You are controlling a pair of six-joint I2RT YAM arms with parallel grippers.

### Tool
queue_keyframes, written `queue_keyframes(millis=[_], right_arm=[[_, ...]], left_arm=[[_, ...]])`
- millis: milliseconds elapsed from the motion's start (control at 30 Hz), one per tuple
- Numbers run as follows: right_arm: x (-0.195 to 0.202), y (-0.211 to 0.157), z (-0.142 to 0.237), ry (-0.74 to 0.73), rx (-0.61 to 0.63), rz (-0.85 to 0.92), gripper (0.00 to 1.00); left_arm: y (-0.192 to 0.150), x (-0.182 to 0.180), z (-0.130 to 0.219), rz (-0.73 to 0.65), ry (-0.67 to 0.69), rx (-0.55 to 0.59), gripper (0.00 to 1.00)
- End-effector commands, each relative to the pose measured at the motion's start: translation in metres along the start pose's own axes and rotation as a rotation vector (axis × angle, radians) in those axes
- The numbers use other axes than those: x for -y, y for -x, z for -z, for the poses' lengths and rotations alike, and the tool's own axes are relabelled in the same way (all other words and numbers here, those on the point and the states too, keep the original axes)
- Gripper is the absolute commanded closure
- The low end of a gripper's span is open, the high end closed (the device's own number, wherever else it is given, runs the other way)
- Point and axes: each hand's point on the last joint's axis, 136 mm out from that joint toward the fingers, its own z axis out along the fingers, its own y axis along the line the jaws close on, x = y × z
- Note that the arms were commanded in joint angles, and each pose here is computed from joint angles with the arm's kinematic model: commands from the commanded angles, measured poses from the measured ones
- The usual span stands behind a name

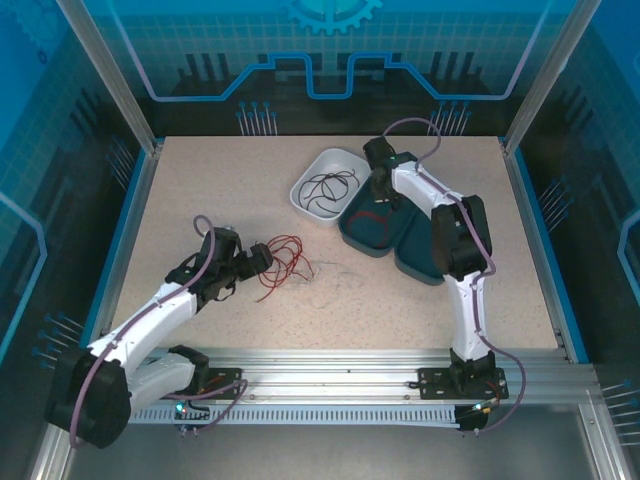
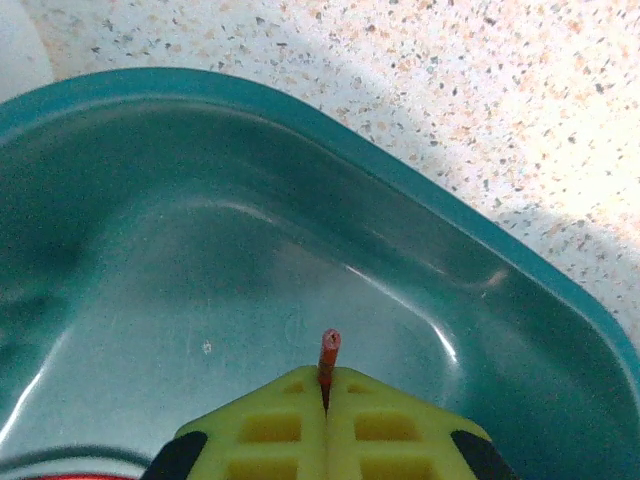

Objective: Untangle the cables

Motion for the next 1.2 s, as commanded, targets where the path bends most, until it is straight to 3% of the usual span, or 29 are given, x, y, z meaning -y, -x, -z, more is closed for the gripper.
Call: queue_keyframes(millis=[0, 167, 333, 533, 700, 800, 967, 1167], right_arm=[[-0.002, 0.002, -0.013, -0.012, -0.023, 0.035, 0.99], [-0.007, -0.009, -0.031, -0.027, -0.072, 0.069, 1.0], [0.0, -0.011, -0.026, -0.053, -0.084, 0.091, 0.83], [0.014, 0.004, 0.033, -0.039, 0.012, 0.081, 0.58], [0.022, 0.006, 0.093, -0.033, 0.109, 0.074, 0.44], [0.02, -0.001, 0.125, -0.011, 0.154, 0.079, 0.42], [-0.02, -0.025, 0.167, 0.144, 0.208, 0.113, 0.45], [-0.124, -0.066, 0.211, 0.474, 0.247, 0.214, 0.5]], left_arm=[[0.01, 0.009, 0.001, 0.004, -0.031, 0.02, 0.01], [0.008, 0.007, 0.0, 0.008, -0.026, 0.014, 0.01], [0.007, 0.006, -0.001, 0.004, -0.022, 0.01, 0.01], [0.009, 0.008, 0.003, -0.002, -0.027, 0.016, 0.01], [0.012, 0.011, 0.01, -0.003, -0.044, 0.029, 0.01], [0.014, 0.011, 0.014, -0.002, -0.045, 0.044, 0.01], [0.017, 0.008, 0.018, 0.003, -0.036, 0.068, 0.01], [0.02, -0.001, 0.018, 0.028, -0.003, 0.079, 0.01]])
